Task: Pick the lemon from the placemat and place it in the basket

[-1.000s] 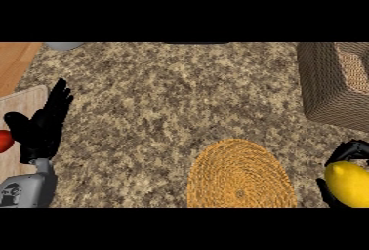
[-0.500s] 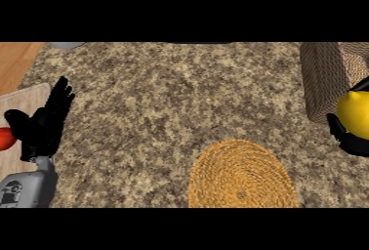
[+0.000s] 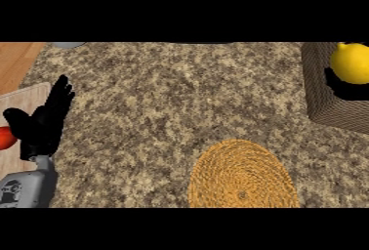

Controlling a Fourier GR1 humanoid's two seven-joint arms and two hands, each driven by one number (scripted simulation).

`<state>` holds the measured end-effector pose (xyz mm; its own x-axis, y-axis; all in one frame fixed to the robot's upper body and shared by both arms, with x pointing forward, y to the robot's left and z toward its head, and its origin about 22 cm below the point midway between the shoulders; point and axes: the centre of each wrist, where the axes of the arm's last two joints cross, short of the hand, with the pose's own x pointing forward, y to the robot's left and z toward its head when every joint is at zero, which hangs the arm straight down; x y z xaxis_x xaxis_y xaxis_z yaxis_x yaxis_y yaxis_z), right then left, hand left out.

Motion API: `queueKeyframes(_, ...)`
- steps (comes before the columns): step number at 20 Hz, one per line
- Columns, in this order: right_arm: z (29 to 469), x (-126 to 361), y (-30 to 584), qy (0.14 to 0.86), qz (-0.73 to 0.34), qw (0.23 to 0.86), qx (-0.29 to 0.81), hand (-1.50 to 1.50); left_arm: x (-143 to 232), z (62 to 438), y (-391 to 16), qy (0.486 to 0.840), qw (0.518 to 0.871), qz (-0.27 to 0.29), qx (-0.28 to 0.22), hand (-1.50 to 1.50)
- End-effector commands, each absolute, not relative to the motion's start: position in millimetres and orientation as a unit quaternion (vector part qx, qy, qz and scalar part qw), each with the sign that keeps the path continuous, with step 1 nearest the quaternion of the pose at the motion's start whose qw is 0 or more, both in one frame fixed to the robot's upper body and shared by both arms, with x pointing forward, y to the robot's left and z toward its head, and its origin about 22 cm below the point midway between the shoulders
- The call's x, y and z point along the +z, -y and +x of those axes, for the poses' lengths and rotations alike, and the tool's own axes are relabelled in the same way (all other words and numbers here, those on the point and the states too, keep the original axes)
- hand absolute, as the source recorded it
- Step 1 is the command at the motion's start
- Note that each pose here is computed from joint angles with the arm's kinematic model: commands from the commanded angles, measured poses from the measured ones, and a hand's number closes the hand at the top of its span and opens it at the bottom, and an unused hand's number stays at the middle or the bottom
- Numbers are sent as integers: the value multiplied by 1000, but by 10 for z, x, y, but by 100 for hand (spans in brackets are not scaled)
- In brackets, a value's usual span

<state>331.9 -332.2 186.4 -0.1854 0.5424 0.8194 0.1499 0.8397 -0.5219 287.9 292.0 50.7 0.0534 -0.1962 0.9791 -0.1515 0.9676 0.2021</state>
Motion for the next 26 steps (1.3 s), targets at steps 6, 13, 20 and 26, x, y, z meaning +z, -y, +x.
queueKeyframes(6, 3850, 1638, 3570, 707, -279, 624, 181, 150, 572, 2811, -2962, 688, 714, 124, -20, 0)
queueKeyframes(13, 4059, 1406, 3762, 691, -295, 635, 182, 150, 459, 2913, -2749, 687, 717, 121, -22, 0)
queueKeyframes(20, 3985, 1266, 4232, 693, -256, 653, 170, 150, 430, 2854, -2840, 692, 710, 127, -17, 0)
queueKeyframes(26, 3941, 1715, 4325, 667, -425, 484, 375, 150, 571, 2975, -2849, 695, 709, 119, -26, 0)
